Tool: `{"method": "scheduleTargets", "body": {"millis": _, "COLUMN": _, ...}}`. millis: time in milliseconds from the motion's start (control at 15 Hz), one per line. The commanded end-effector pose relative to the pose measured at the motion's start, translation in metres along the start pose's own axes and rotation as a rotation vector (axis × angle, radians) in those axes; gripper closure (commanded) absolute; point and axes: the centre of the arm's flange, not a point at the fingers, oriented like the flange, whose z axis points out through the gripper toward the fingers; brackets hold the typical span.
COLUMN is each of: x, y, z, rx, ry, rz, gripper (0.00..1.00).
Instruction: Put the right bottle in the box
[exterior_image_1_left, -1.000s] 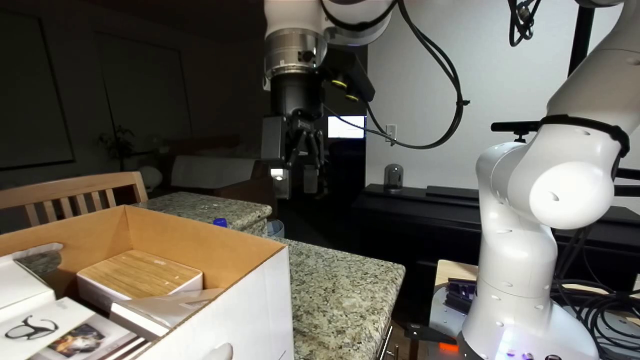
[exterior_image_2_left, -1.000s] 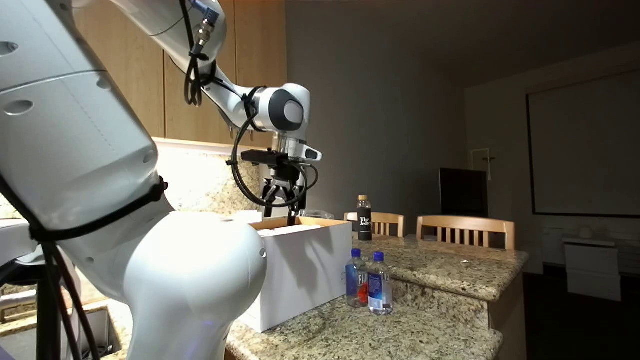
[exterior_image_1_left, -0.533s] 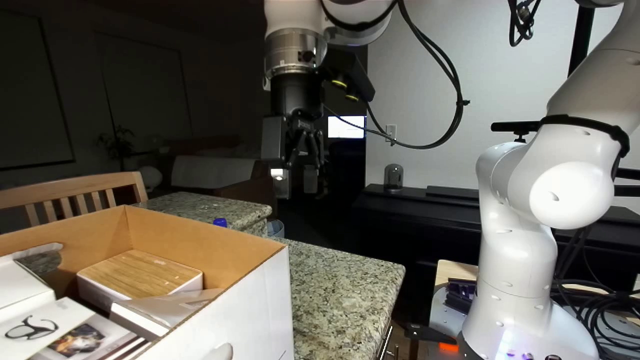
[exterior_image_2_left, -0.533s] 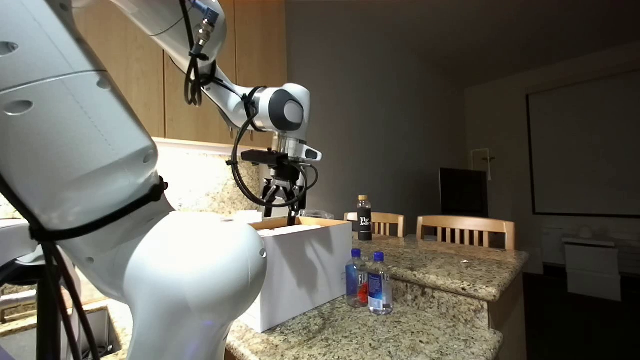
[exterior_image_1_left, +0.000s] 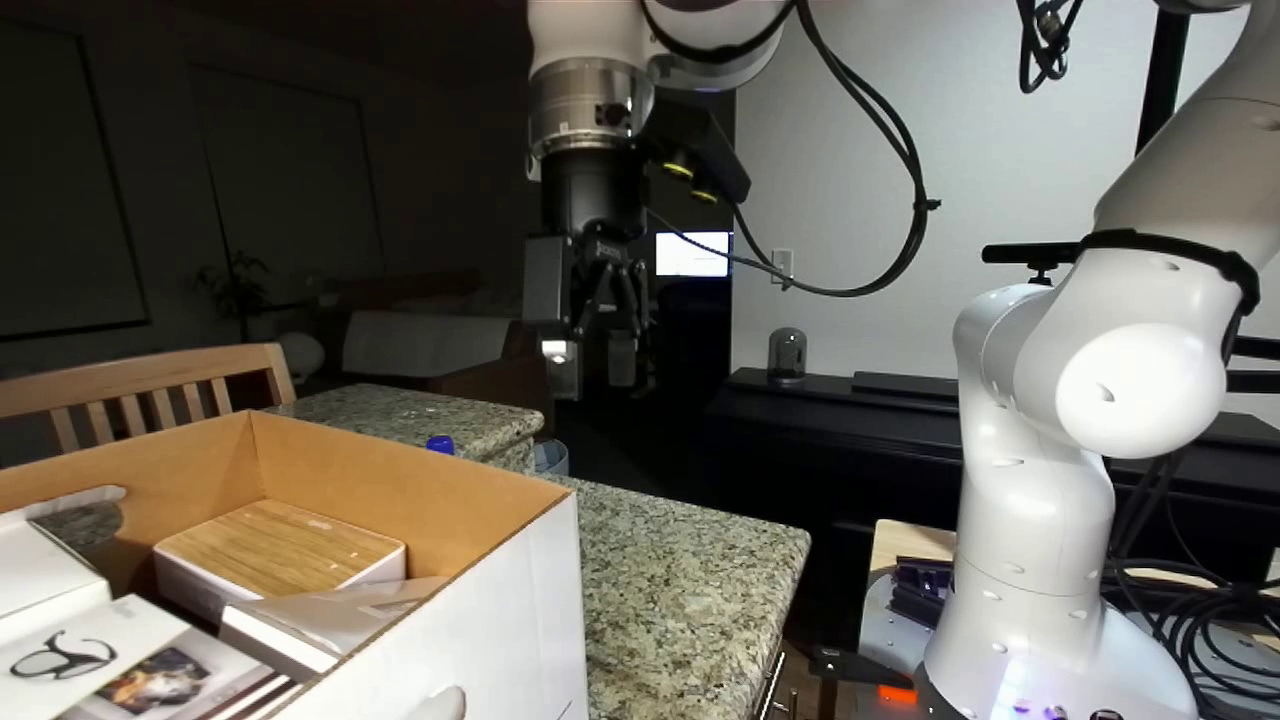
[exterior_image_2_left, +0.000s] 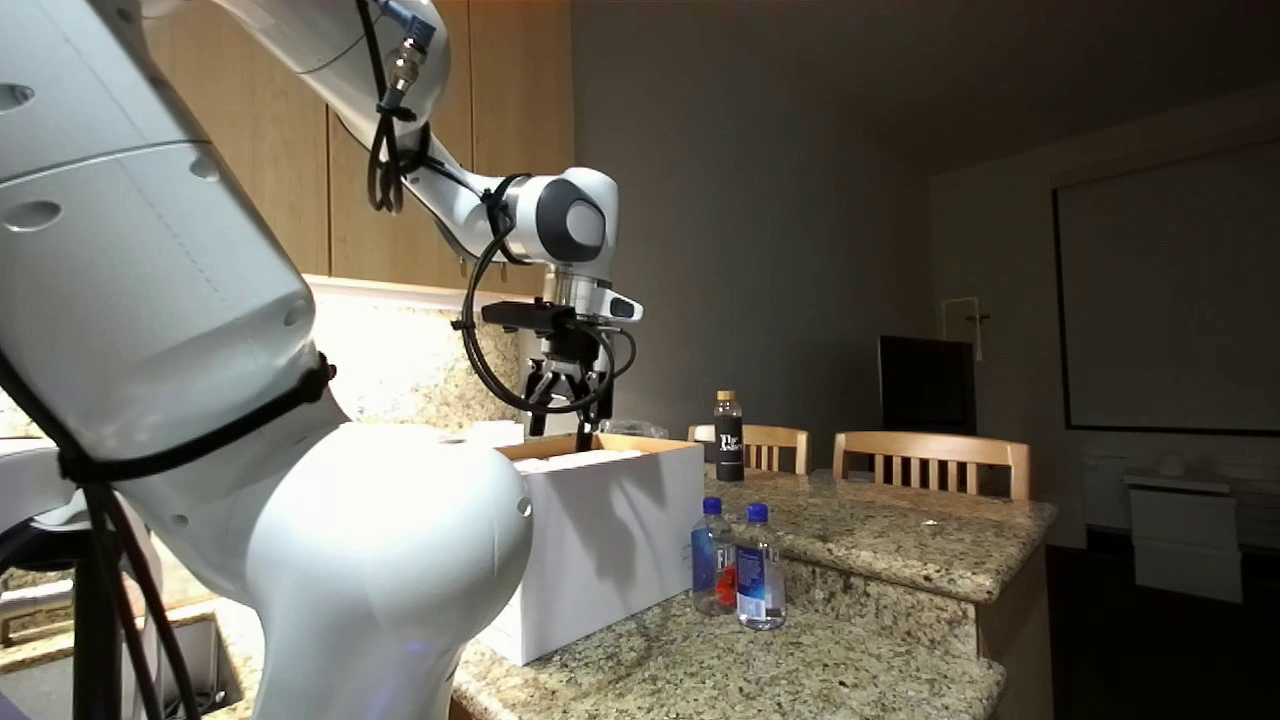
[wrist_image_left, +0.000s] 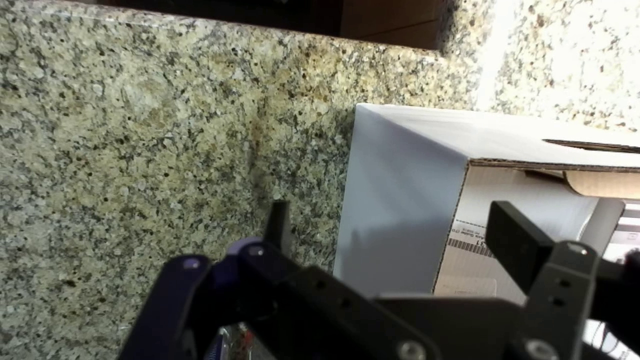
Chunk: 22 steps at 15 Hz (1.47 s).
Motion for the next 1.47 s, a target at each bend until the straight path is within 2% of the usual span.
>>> {"method": "scheduleTargets", "body": {"millis": 0, "x": 0.003, "y": 0.003, "z": 0.003, "rx": 0.037, "ry": -0.043, "rz": -0.005, "gripper": 0.00}}
{"method": "scheduleTargets", "body": {"millis": 67, "x": 0.000, "y": -0.001, "z": 0.001, "rx": 0.006, "ry": -0.009, "rz": 0.000, "gripper": 0.00}}
{"method": "scheduleTargets", "body": {"millis": 933, "x": 0.003, "y": 0.003, "z": 0.004, "rx": 0.013, "ry": -0.022, "rz": 0.009, "gripper": 0.00}}
{"method": "scheduleTargets", "body": {"millis": 1133, "x": 0.002, "y": 0.004, "z": -0.009, "rx": -0.015, "ry": 0.029, "rz": 0.027, "gripper": 0.00}}
{"method": "scheduleTargets", "body": {"millis": 1400, "x": 0.031, "y": 0.018, "z": -0.025, "rx": -0.061, "ry": 0.112, "rz": 0.040, "gripper": 0.00}}
